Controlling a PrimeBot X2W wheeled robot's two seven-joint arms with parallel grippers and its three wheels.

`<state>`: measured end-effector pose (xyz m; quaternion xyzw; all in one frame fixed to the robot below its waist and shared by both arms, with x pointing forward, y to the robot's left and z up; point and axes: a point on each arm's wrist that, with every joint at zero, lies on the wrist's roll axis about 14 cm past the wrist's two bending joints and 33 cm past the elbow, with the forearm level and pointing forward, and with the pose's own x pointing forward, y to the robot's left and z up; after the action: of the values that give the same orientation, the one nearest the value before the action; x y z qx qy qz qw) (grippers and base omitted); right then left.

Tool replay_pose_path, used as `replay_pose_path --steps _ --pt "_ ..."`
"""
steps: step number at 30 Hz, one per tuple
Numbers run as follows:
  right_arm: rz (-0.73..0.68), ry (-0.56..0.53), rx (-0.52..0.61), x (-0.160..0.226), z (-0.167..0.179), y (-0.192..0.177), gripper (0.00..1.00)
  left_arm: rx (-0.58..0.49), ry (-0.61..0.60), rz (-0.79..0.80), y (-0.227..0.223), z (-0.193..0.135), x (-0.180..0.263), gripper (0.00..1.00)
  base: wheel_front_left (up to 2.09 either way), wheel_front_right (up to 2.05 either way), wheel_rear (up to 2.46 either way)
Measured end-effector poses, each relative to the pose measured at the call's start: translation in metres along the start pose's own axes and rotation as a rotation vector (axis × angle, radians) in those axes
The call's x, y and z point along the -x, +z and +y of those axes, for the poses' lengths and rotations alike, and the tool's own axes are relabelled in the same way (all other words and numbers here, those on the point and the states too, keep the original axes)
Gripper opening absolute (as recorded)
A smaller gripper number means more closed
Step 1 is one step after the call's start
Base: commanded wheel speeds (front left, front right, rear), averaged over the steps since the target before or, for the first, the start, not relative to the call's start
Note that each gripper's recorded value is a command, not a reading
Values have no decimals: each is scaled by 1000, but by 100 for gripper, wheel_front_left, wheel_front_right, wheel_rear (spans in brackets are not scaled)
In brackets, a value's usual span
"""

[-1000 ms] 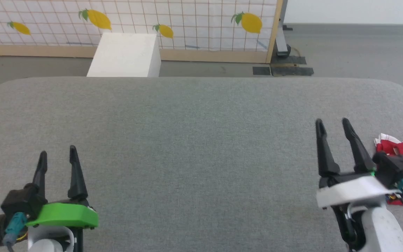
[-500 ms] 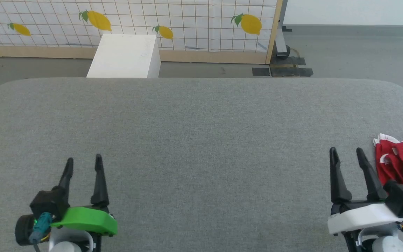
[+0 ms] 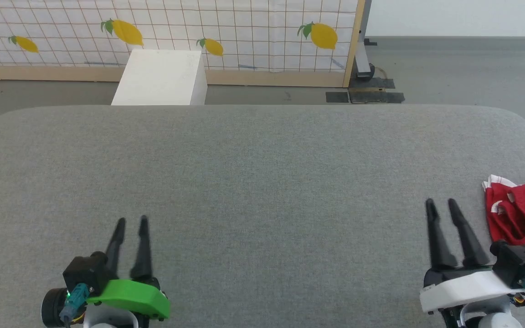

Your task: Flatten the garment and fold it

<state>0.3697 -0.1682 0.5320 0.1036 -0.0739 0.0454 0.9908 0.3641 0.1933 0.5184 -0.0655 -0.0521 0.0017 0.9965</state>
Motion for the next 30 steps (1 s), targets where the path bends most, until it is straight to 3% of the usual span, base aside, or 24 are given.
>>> replay_pose_path --steps 30 --pt "31 11 39 0 2 -1 0 -31 -13 19 2 -4 -2 0 0 0 0"
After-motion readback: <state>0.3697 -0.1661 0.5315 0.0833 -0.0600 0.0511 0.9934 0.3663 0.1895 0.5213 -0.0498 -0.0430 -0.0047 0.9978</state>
